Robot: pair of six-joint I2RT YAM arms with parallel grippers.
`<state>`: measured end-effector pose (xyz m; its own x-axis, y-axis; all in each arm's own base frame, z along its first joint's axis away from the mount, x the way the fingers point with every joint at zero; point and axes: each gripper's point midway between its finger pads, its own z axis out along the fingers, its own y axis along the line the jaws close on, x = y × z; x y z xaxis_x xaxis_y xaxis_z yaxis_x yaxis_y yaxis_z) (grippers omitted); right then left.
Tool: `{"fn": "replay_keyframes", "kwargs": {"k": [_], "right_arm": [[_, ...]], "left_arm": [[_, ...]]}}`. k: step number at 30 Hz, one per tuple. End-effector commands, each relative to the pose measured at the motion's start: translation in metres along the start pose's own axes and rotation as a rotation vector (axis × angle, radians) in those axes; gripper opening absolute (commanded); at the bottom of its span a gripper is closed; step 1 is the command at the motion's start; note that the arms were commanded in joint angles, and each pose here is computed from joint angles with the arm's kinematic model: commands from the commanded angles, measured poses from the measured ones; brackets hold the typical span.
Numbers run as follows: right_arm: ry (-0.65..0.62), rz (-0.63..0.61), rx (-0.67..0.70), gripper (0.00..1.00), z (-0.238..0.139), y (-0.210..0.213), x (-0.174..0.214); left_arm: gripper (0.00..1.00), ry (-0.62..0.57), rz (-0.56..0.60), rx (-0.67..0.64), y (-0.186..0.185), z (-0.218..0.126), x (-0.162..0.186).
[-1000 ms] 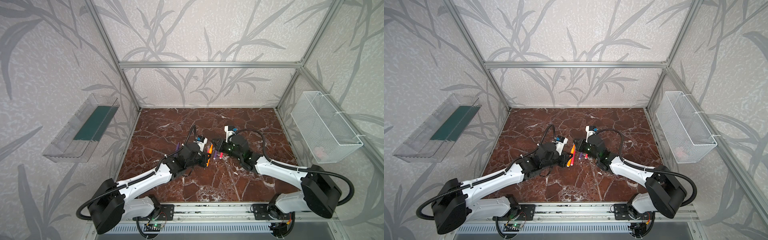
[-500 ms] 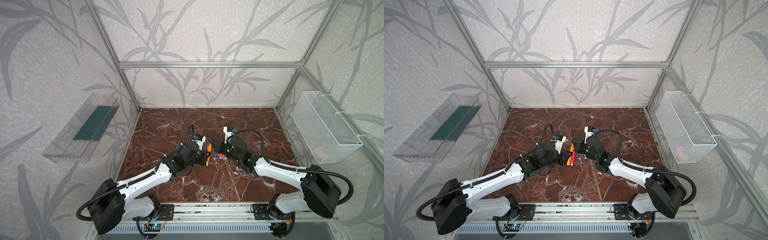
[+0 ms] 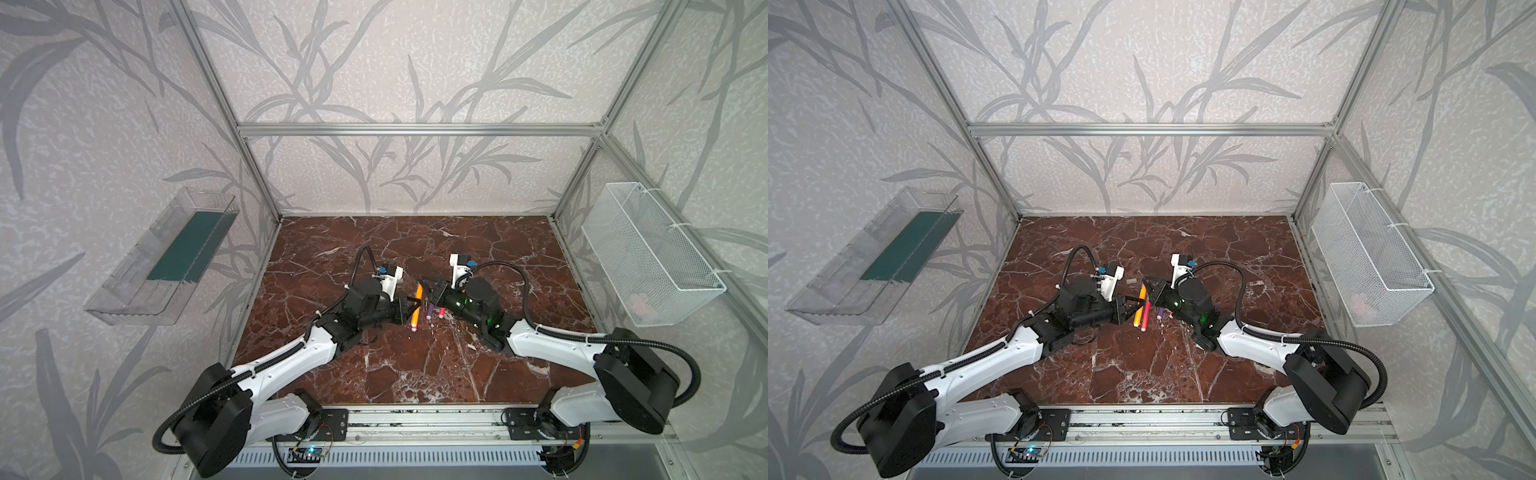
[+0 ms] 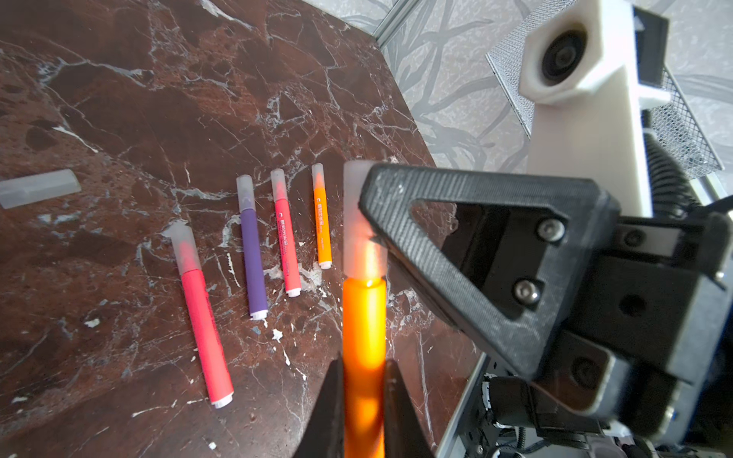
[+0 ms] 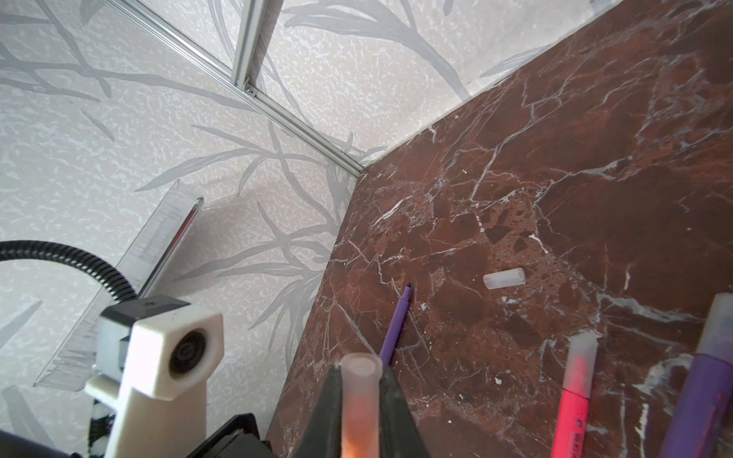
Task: Insert the pens into the pen caps
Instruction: 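Push the white cap down onto the orange marker tip with the right gripper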
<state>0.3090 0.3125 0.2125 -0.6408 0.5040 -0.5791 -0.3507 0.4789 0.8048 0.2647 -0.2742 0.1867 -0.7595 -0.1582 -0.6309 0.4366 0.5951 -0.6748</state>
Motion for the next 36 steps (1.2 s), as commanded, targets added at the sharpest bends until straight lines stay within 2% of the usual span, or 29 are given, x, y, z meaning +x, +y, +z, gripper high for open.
{"fn": "replay_keyframes", "kwargs": {"k": [1,10,15,18,23,26,28,30,33,36], "right_arm": [[0.027,0.002,-0.073,0.00,-0.004,0.007,0.009],[0.032,-0.021,-0.237,0.00,-0.012,0.034,0.011],[0.037,-0.011,-0.243,0.00,-0.011,0.032,0.013],[0.053,-0.012,-0.238,0.00,-0.008,0.034,0.017],[0.109,-0.056,-0.102,0.00,-0.002,0.027,0.032],[0.121,-0.093,-0.066,0.00,-0.003,0.026,0.041],[0.128,-0.104,-0.086,0.00,-0.002,0.026,0.045],[0.100,-0.100,-0.162,0.00,-0.001,0.034,0.042],[0.055,-0.087,-0.286,0.00,-0.007,0.043,0.039],[0.044,-0.077,-0.304,0.00,-0.008,0.044,0.035]], "left_arm": [[0.00,-0.132,-0.005,0.088,-0.017,-0.012,-0.034],[0.00,-0.151,-0.071,0.105,-0.011,-0.018,-0.044],[0.00,-0.152,-0.113,0.093,-0.005,-0.018,-0.048],[0.00,-0.142,-0.121,0.017,0.007,-0.016,-0.048],[0.00,-0.120,-0.103,-0.203,0.039,-0.021,-0.048],[0.00,-0.114,-0.101,-0.269,0.049,-0.023,-0.048],[0.00,-0.102,-0.097,-0.257,0.046,-0.022,-0.047],[0.00,-0.087,-0.096,-0.214,0.039,-0.018,-0.047],[0.00,-0.081,-0.134,-0.074,0.025,-0.013,-0.049],[0.00,-0.077,-0.147,-0.042,0.022,-0.012,-0.049]]}}
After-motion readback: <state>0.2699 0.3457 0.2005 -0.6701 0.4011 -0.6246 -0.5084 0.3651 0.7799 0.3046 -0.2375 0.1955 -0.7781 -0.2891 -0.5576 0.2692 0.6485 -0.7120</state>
